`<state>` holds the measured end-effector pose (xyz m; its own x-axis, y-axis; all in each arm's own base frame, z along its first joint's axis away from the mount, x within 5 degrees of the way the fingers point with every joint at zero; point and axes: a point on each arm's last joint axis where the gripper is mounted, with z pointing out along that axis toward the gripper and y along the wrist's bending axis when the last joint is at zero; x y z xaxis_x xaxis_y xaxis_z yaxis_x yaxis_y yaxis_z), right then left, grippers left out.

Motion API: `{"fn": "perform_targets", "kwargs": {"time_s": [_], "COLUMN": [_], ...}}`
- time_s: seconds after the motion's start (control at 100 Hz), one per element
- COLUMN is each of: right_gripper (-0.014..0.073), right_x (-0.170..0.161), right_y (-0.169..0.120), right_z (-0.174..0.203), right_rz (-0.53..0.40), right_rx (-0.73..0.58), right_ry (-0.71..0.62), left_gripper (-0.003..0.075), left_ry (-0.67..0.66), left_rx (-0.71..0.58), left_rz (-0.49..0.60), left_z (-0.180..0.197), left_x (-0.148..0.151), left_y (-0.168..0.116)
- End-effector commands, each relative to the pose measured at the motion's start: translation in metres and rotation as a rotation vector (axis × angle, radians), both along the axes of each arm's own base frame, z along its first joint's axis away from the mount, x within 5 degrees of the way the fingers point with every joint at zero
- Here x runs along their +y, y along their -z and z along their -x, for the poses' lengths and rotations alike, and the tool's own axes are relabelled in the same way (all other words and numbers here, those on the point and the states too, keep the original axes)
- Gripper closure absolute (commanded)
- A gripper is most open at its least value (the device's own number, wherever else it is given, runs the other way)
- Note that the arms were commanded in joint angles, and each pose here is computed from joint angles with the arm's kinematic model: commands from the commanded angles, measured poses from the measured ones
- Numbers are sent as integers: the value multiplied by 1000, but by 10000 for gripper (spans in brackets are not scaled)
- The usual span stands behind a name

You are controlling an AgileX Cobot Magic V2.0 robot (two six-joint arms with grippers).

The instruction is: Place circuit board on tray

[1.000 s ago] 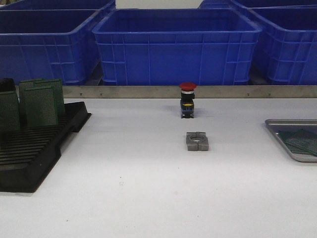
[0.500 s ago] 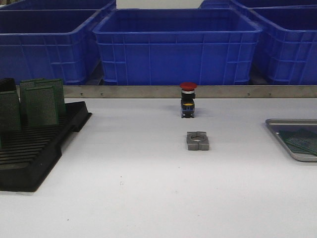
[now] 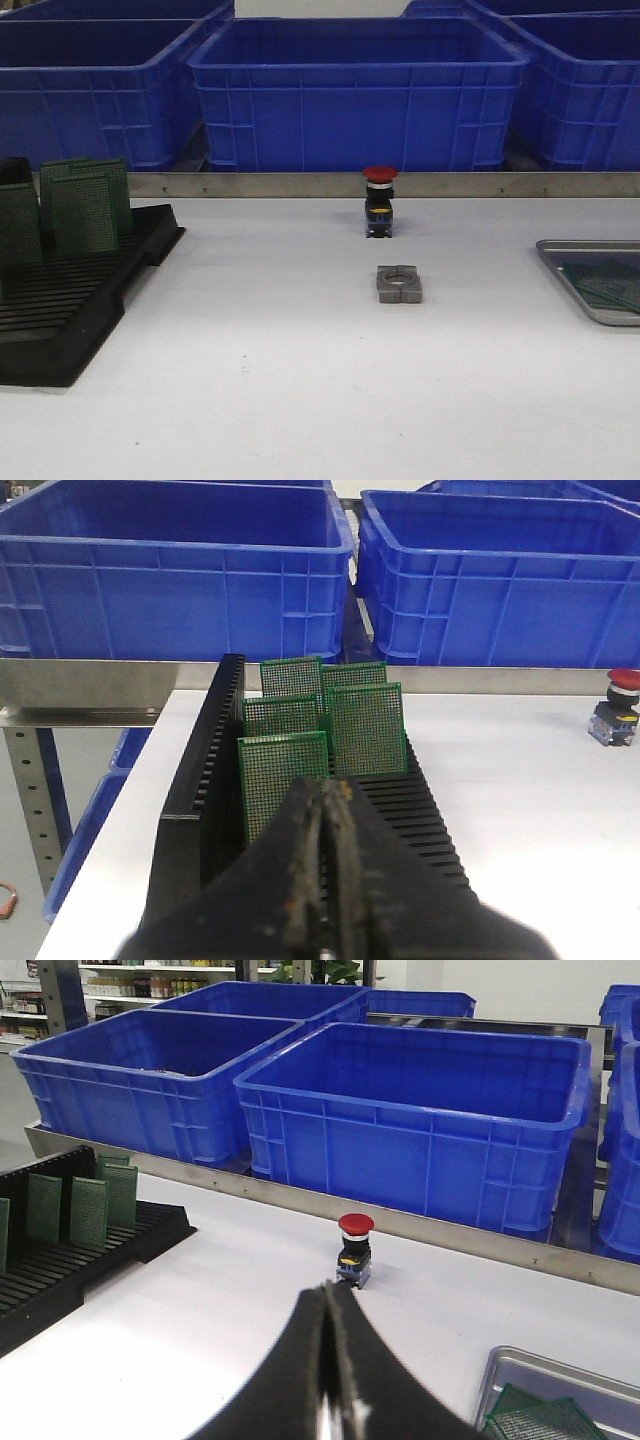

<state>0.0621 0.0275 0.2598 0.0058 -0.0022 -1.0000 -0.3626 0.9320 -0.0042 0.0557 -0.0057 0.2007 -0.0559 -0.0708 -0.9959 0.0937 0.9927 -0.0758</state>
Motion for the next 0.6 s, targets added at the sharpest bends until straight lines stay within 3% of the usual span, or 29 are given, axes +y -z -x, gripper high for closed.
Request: {"fn": "perform_targets", "kwargs": {"time_s": [0.0,0.45,0.59], "right_gripper": [657,657,657], "right_x": [-2,-10,-19], "right_y": [-11,-17,-11], "right_z": [0,-2,-5], "right_rz": [-20,-48,95], "right_rx": [-38,-97,-171], "right_ry": [23,110,234], "left_gripper": [741,741,741], "left_ry": [-3,-3,-3], "left_rx": [-61,-61,-61], "left_rz": [24,24,24], "left_z": [0,0,0], "left_x": [0,0,0], "left_y": [7,7,7]}}
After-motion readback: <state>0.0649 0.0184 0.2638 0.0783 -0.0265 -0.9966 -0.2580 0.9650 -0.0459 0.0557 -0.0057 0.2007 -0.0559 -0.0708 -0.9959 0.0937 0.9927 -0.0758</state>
